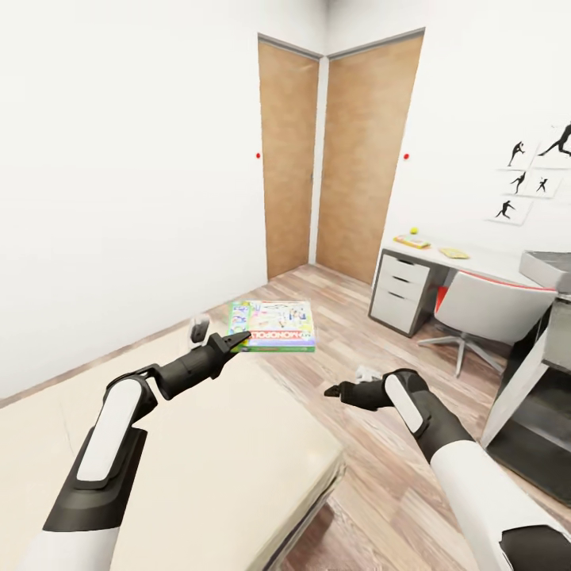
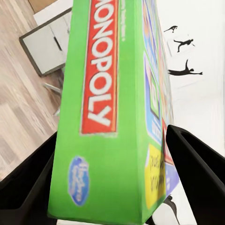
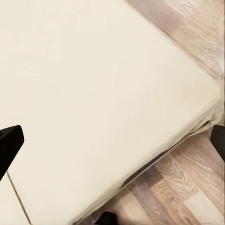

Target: Put all the toys in the child's room - the three board games (two on the bed and one on the table), the two jigsaw puzzles on the table, and the tennis ball on the table - inside the toy box on the table in the child's room.

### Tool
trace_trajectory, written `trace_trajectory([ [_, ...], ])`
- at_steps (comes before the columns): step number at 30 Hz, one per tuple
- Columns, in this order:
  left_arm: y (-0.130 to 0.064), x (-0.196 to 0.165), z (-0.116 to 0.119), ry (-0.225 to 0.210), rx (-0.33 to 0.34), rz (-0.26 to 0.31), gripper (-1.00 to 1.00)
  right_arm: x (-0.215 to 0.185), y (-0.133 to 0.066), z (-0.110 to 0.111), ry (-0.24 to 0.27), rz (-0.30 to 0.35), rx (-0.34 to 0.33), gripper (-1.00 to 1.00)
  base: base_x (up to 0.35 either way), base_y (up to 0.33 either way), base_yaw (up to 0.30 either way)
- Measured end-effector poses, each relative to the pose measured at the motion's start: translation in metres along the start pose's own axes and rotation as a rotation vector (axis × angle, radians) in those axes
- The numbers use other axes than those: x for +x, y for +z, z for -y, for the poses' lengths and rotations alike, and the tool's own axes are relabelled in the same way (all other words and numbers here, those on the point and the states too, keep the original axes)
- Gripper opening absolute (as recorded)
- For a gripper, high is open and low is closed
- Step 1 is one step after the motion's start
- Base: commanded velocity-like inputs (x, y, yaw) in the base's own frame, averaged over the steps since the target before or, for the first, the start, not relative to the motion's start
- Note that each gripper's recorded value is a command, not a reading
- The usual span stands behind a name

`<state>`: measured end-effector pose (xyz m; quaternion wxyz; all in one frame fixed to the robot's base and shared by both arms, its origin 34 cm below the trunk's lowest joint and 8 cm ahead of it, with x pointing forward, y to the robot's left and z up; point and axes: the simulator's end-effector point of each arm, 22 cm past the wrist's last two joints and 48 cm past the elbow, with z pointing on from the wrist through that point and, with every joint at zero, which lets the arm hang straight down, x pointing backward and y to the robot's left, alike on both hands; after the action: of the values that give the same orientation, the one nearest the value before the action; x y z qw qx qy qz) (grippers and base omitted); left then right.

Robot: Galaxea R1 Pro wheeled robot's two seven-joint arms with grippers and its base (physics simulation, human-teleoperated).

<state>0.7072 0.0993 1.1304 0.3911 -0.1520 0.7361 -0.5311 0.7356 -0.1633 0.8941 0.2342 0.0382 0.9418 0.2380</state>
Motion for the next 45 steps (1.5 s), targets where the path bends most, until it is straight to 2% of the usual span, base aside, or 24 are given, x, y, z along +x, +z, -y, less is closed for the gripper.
trace_trajectory([
  [20,-0.007,-0.003,0.019,0.002,0.0,-0.002,-1.0,0.004,-0.015,-0.006,0.004,-0.022,0.012,1.0,0.0,0.0,-0.283],
  [23,-0.008,-0.003,0.021,0.003,0.0,-0.002,-1.0,0.006,-0.016,-0.005,0.009,-0.028,0.015,1.0,0.0,0.0,-0.282],
  [26,-0.009,-0.003,0.024,0.002,0.001,-0.002,-1.0,0.02,-0.012,0.004,0.039,-0.067,0.028,1.0,0.0,0.0,-0.236],
  [31,-0.011,-0.004,0.029,-0.001,0.005,-0.002,-1.0,0.026,-0.012,0.005,0.047,-0.079,0.029,1.0,0.0,0.0,-0.109],
  [45,-0.016,-0.004,0.039,0.0,0.004,-0.003,-1.0,0.017,-0.021,0.01,0.042,-0.018,0.037,1.0,0.0,0.0,-0.018],
])
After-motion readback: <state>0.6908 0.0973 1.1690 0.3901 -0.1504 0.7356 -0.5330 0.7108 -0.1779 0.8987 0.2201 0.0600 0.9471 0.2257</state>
